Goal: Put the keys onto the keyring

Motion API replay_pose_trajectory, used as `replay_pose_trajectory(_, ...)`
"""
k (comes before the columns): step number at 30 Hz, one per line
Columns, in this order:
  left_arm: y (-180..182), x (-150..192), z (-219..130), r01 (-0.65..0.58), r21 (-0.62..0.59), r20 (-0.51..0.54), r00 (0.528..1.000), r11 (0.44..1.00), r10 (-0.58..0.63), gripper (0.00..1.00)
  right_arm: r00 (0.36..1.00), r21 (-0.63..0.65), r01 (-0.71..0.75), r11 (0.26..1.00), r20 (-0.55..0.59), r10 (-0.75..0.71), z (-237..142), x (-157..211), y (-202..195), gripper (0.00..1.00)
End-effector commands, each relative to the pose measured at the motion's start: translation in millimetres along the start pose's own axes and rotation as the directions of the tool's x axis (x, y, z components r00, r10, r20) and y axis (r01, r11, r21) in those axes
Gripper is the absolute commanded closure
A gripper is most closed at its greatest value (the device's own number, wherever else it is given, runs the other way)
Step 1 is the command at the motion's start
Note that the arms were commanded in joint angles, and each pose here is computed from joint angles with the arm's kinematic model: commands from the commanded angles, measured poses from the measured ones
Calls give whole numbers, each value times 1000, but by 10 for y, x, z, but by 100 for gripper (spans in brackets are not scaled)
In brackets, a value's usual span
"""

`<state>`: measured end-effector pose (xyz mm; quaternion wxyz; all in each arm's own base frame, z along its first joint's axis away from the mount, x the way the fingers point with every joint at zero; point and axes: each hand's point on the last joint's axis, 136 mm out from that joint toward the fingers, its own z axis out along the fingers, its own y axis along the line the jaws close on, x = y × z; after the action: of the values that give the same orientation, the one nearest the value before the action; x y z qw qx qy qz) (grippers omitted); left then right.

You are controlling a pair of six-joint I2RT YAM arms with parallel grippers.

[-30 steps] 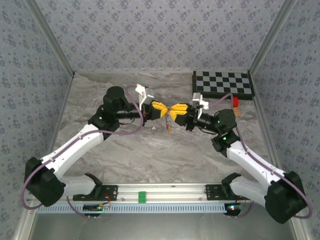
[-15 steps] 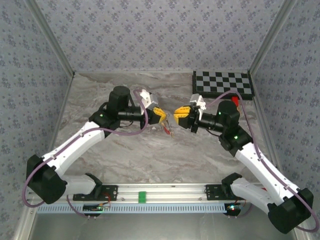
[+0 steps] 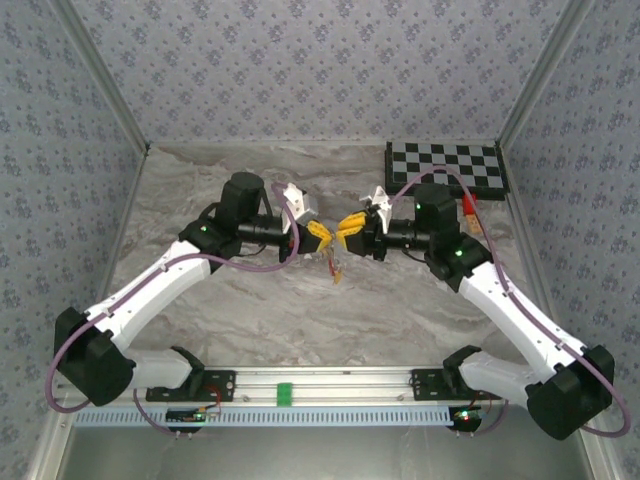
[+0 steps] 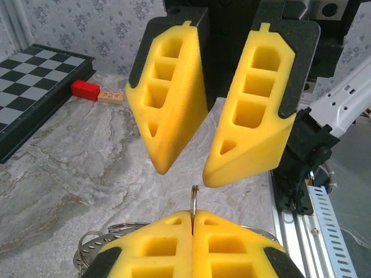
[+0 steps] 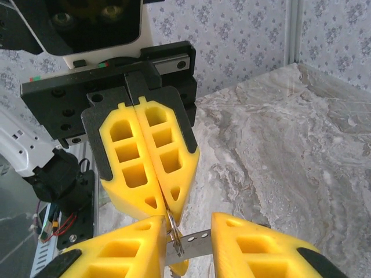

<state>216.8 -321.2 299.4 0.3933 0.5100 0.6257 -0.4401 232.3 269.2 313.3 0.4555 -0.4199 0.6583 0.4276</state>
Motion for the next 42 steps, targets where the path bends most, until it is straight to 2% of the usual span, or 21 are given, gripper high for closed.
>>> replay_pose_trajectory(1, -112, -187, -21, -59, 45, 33, 998, 997, 58, 100, 1000, -46, 20, 999, -7, -20, 7, -82, 85, 73)
replay_pose_trajectory(17, -186, -244, -59, -79, 55, 52, 996, 995, 76, 100, 998, -131, -30, 991, -65, 21, 93, 93, 145, 73)
replay_pose_trajectory(26, -207, -259, -77, -87, 55, 60, 995, 995, 84, 100, 999, -202, -35, 979, -34, 29, 71, 92, 249, 75)
replay_pose_trajectory(42, -233, -273, -94, -94, 58, 72, 993, 994, 90, 100, 998, -213, -62, 975, -25, 58, 88, 158, 235, 77)
